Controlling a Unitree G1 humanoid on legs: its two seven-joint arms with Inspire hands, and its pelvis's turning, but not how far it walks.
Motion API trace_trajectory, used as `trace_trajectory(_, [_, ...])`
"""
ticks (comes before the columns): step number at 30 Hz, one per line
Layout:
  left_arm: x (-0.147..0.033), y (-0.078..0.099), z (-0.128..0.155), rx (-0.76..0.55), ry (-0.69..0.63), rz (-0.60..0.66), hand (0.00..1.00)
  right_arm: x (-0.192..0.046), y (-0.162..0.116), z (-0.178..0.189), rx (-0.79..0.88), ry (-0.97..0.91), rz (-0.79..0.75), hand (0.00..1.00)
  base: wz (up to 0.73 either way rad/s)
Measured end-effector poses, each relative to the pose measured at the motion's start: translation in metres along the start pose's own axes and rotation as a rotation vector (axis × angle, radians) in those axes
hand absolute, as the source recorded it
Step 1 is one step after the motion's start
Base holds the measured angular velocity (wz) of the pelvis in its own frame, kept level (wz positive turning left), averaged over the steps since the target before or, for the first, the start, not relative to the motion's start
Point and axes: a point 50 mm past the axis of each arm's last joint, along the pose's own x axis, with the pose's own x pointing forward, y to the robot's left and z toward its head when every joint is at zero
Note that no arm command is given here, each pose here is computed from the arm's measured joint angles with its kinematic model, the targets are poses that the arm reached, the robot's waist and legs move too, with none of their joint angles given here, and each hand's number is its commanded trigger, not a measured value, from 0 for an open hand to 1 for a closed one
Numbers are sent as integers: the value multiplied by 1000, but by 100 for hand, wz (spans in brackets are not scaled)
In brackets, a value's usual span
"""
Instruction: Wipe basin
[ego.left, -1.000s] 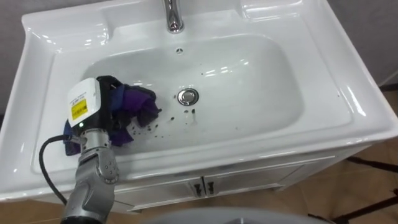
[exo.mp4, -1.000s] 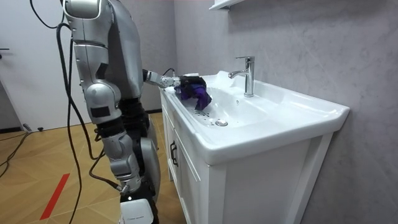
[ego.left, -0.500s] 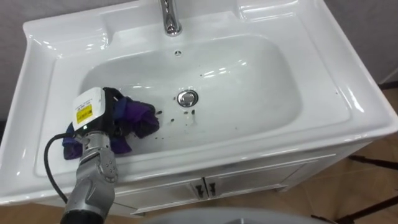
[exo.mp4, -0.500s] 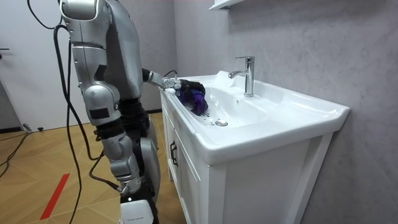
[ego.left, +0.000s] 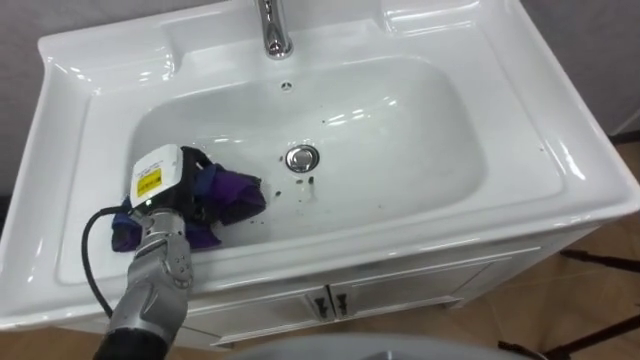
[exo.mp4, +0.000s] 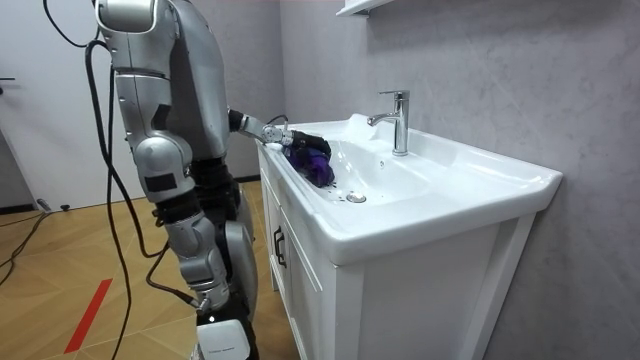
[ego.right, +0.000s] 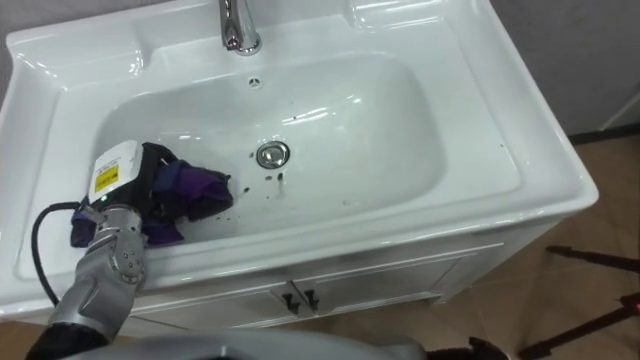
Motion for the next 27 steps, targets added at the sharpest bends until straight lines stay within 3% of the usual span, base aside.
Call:
trace_trajectory(13, [8, -1, 9, -239, -7, -212, 100, 0, -3, 5, -16, -21, -31, 0, -1])
trace_trajectory(27, [15, 7, 8, -281, -17, -333, 100, 0, -6, 5, -10, -24, -78, 0, -2])
